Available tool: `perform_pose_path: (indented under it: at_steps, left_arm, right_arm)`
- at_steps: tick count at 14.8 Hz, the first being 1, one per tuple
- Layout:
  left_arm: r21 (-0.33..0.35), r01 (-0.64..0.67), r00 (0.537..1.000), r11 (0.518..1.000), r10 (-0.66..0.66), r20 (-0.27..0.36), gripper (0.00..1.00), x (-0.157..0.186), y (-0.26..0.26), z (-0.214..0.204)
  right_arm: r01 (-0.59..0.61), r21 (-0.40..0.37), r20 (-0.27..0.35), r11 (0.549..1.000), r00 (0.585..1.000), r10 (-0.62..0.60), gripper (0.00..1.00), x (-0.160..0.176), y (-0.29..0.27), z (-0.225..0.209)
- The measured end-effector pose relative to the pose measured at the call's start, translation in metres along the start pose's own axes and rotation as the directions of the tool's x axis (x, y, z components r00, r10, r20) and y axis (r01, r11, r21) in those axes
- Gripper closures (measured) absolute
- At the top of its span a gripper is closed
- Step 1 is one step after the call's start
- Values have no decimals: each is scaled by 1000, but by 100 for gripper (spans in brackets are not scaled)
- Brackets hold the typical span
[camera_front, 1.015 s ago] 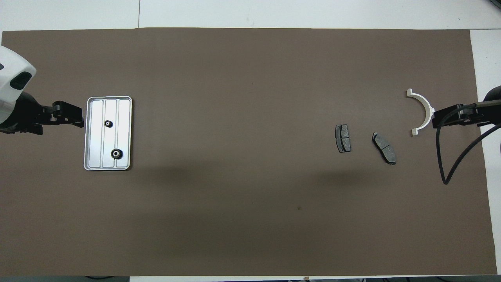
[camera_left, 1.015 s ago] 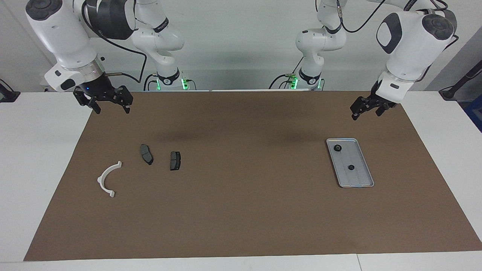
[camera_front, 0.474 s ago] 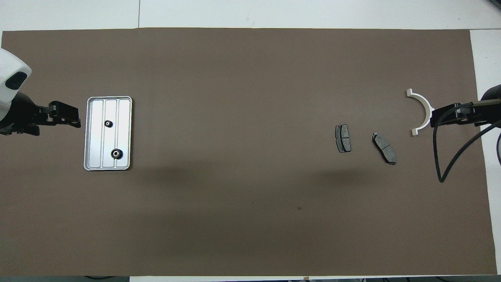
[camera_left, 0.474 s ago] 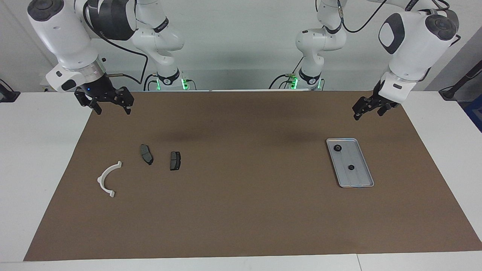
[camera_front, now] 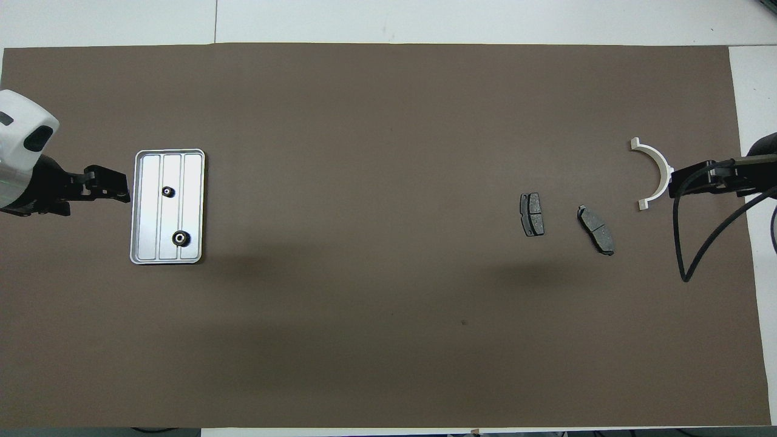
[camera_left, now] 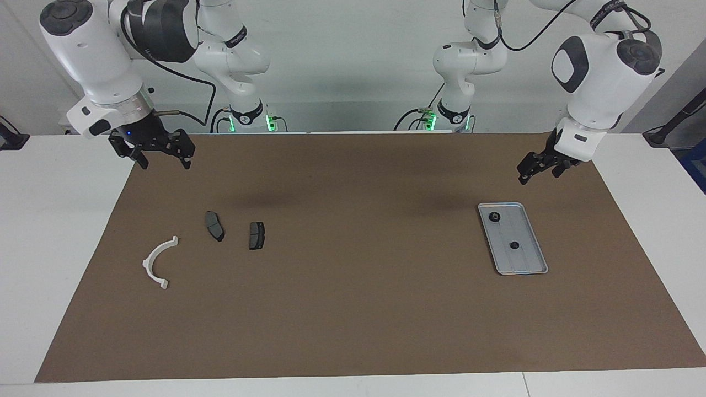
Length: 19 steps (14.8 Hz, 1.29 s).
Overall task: Place bearing gear from tray to pile
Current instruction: 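Reach the left gripper down to the tray and grasp a bearing gear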
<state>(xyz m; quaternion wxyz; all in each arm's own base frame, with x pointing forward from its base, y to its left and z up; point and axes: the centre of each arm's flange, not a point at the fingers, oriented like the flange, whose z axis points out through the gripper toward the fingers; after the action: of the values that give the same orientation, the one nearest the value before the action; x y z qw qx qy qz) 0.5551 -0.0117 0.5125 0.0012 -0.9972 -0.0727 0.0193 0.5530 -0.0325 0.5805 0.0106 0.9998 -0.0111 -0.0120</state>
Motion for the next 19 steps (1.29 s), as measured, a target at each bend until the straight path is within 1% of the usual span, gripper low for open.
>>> perform_pose_path:
  at_steps: [3, 5, 6, 7, 9, 10, 13, 15, 16, 19]
  left_arm:
    - [-1, 7, 1000, 1000, -7, -3, 0, -1, -3, 37]
    - [-3, 9, 1000, 1000, -9, -13, 0, -4, -5, 72]
    - [-3, 12, 1000, 1000, -12, -13, 8, -7, -6, 90]
    - [-2, 18, 1000, 1000, -18, -9, 19, -11, -7, 104]
    - [-2, 29, 1000, 1000, -29, -3, 22, -13, -12, 123]
    - [-1, 34, 999, 999, -34, 1, 29, -12, -13, 132]
    - [1, 78, 997, 997, -78, 14, 30, -7, -5, 157]
    - [3, 75, 997, 997, -75, 23, 30, -6, 7, 170]
    - [7, 68, 997, 998, -68, 30, 28, -7, 13, 175]
    - [23, 51, 998, 998, -52, 37, 30, -6, 16, 184]
  right_arm:
    - [-2, 0, -1, 1000, 1000, 2, 0, 0, 1, 2]
    - [-6, 0, -9, 1000, 1000, 6, 0, 1, 4, 1]
    - [-7, 0, -9, 1000, 1000, 7, 0, 1, 4, 1]
    - [-7, 0, -9, 1000, 1000, 7, 0, 1, 5, 1]
    - [-6, 0, -9, 1000, 1000, 6, 0, 1, 6, 1]
    - [-7, 0, -8, 1000, 1000, 7, 0, 1, 7, 1]
    - [-15, 0, -8, 1000, 1000, 15, 0, 0, 13, 2]
    - [-19, 0, -7, 1000, 1000, 19, 0, 0, 19, 2]
    - [-21, 1, -7, 1000, 1000, 21, 0, 0, 21, 2]
    - [-20, 1, -7, 1000, 1000, 20, 0, -1, 27, 2]
